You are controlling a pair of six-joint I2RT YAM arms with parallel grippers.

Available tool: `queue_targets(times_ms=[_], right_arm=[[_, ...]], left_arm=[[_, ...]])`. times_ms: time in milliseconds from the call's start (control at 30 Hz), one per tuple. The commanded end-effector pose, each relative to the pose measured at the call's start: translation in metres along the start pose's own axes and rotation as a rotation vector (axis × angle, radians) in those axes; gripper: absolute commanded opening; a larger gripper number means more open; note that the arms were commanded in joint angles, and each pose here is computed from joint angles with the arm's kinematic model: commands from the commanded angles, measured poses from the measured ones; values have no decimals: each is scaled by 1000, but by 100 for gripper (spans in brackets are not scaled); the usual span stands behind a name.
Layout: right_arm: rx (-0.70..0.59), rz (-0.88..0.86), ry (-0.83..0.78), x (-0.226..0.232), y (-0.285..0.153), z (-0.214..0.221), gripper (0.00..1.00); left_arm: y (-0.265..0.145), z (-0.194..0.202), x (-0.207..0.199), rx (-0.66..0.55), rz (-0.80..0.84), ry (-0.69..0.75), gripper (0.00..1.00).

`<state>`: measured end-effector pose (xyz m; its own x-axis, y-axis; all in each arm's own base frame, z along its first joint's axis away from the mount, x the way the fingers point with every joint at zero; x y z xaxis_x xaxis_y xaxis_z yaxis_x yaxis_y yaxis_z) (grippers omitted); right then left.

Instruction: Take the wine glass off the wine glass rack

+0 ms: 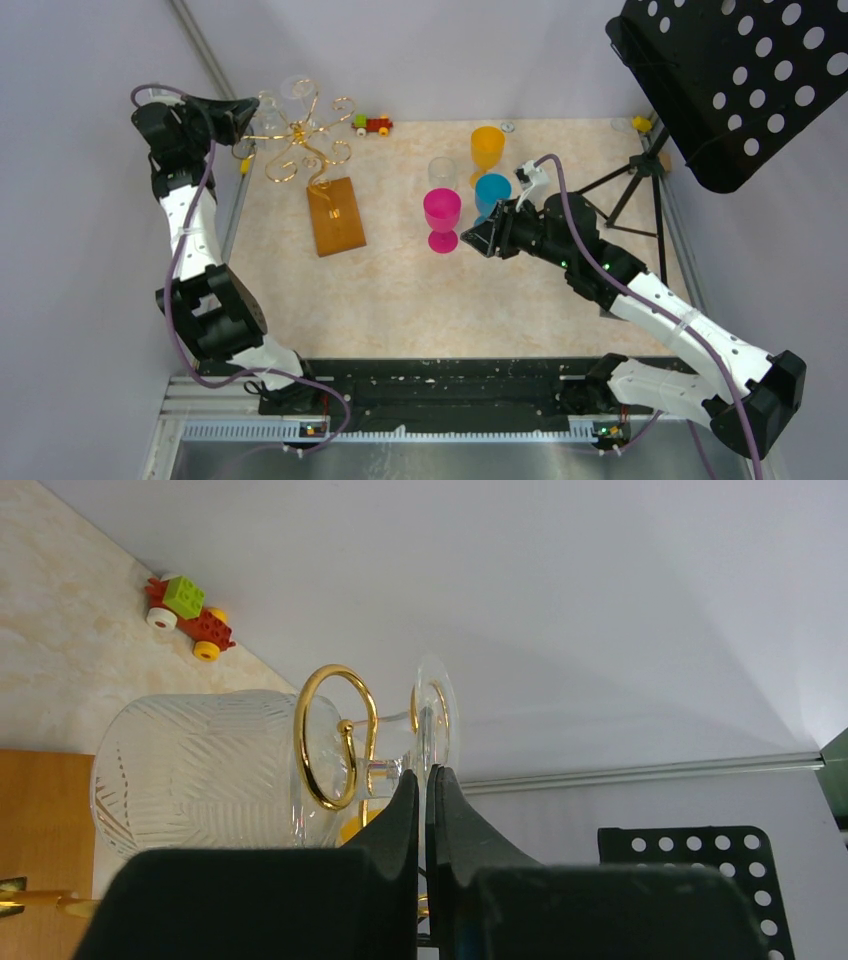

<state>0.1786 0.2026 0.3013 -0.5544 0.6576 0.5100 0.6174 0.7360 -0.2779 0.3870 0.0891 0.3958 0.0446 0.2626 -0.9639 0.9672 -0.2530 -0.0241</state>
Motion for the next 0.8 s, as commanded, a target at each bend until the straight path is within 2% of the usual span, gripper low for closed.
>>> queue_targets(times_ms=[0,267,767], right_arm=[[-39,-8,-7,1,0,-7,41],[-41,-9,-7,1,0,-7,41],[-46,-15,-2,3,-3,-8,41]], left_arm=[[-21,2,-56,3,125,121,0],[-34,0,-55,-45,38,132,0],[-71,-4,-64,-234,-62,221,0]])
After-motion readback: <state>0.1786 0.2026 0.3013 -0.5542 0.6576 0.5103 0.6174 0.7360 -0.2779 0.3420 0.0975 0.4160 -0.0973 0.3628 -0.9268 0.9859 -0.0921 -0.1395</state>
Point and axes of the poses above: each gripper's point midway between its finger pads, its own y axis out along the fingers, its own x axis along the line the jaws close on, z = x × y, the point moved 9 cm from there along -y, back along the fingers, and after that the axes turned 3 degrees about -y, right-handed, at the moved point
